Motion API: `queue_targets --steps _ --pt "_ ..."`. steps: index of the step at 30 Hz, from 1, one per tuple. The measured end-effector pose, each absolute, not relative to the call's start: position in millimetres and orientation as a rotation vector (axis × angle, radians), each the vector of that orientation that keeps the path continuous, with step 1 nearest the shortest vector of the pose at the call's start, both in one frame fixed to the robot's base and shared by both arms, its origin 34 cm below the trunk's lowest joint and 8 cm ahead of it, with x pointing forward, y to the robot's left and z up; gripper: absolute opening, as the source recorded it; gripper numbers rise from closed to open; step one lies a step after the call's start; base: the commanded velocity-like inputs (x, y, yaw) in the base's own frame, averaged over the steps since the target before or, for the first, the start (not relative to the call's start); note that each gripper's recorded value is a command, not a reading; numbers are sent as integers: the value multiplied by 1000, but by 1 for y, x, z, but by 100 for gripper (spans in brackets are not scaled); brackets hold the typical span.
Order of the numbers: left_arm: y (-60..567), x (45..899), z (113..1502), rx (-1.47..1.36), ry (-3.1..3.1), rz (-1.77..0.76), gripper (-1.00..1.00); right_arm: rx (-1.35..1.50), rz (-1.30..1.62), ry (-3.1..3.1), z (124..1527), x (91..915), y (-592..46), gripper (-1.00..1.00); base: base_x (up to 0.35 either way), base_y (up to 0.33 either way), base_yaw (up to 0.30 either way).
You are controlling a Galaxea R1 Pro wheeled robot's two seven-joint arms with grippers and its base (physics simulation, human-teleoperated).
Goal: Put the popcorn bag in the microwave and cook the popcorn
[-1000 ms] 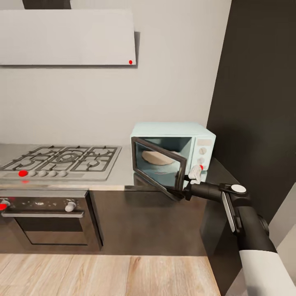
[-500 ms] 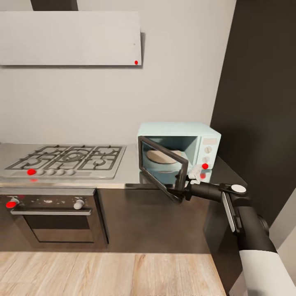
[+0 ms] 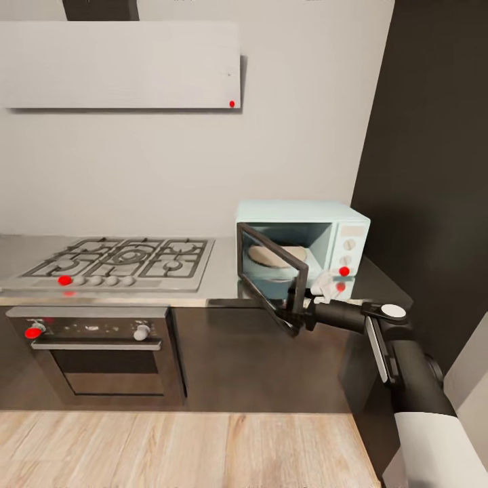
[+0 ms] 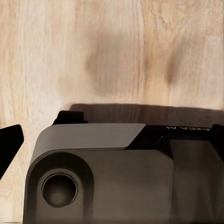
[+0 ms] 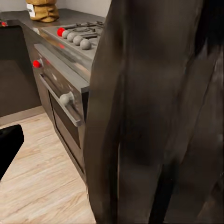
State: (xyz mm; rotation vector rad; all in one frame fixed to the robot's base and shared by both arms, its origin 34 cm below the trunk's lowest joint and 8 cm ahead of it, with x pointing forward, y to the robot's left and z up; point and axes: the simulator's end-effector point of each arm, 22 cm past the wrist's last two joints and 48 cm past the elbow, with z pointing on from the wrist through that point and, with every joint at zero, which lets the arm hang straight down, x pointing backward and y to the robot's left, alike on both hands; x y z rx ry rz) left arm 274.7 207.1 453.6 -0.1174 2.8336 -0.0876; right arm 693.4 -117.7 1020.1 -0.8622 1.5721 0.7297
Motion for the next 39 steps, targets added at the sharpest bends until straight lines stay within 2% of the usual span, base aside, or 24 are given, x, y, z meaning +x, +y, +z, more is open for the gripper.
queue_targets --steps 15,22,39 --pt "207 275 454 -114 2832 -88 100 -863 731 1572 1020 693 -117 100 -45 53 0" --pt "206 275 454 -102 2833 -89 100 -862 733 1573 1020 693 -117 100 0 -196 0" --pt "207 275 454 -116 2829 -88 100 -861 733 1573 1020 693 -117 100 -19 -53 0"
